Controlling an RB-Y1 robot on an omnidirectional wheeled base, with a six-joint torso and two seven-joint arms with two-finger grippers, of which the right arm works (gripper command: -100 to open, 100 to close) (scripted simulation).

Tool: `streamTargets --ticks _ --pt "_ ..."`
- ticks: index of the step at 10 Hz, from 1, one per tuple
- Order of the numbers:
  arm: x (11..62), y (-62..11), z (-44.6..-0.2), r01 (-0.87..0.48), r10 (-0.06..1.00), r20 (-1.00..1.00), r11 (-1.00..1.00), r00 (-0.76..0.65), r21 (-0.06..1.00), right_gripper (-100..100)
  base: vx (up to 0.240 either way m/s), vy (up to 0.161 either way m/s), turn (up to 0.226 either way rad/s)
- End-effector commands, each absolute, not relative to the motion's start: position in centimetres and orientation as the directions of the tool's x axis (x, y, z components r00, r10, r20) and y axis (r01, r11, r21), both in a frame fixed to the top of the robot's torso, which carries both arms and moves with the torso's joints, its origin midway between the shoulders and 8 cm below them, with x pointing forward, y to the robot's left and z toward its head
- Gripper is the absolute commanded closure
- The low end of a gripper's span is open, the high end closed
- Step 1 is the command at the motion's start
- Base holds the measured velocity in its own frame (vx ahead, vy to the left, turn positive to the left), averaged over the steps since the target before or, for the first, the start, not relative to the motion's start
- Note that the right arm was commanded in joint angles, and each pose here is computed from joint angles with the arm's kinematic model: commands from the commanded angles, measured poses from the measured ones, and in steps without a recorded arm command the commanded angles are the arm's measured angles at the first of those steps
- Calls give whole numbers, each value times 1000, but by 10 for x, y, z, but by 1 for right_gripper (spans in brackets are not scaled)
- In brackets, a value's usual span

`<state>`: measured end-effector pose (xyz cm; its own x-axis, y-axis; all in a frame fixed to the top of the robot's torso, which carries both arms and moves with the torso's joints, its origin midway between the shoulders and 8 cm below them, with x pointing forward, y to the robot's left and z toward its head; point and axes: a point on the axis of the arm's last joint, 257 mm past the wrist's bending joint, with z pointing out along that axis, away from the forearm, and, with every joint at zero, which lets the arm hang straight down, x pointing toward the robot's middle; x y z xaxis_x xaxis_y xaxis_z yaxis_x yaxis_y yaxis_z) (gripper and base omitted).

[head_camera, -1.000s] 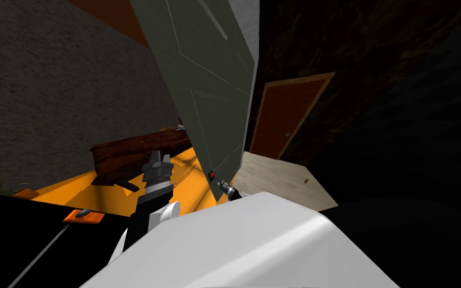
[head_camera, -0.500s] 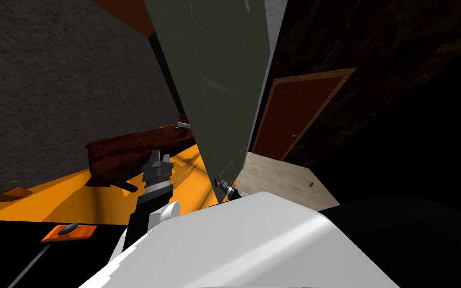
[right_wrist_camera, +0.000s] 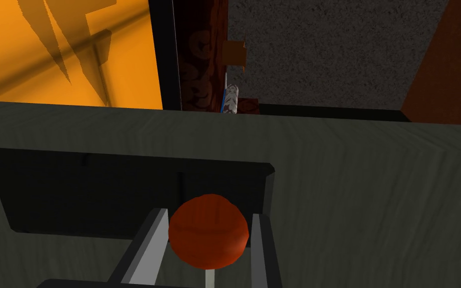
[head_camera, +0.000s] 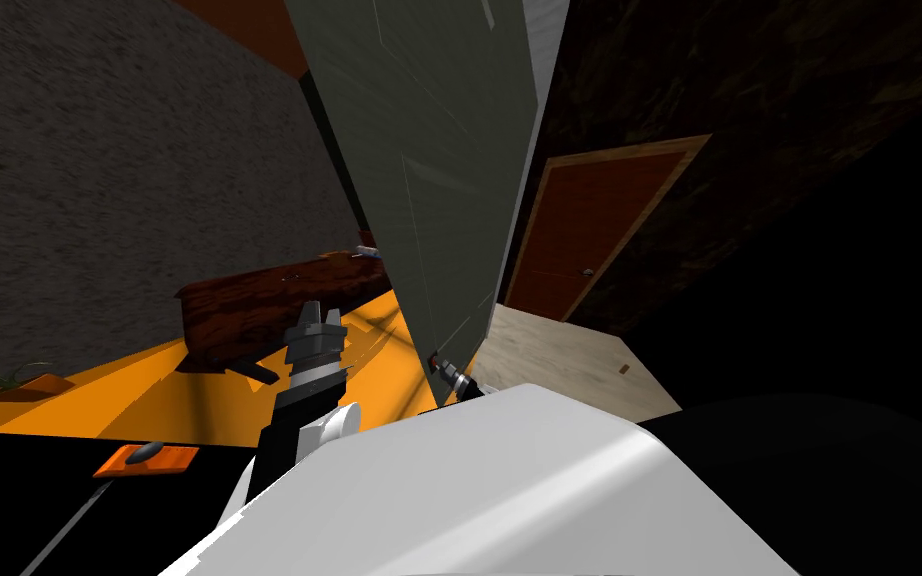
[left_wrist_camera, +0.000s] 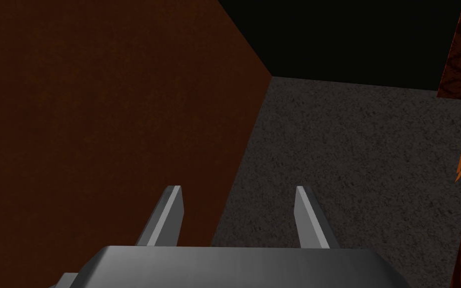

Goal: Push the door open

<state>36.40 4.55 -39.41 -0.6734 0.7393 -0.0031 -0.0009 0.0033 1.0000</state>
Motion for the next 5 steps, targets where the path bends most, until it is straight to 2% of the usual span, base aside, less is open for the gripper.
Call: streamTargets --ticks 1,2,5 --pt "365 46 -391 -6 739 -3 -2 -674 1000 100 0 0 0" --pt "369 40 -395 -2 751 -7 7 -660 1000 100 54 88 -33" --pt "377 31 -395 -5 769 -12 12 -639 1000 100 98 146 -39"
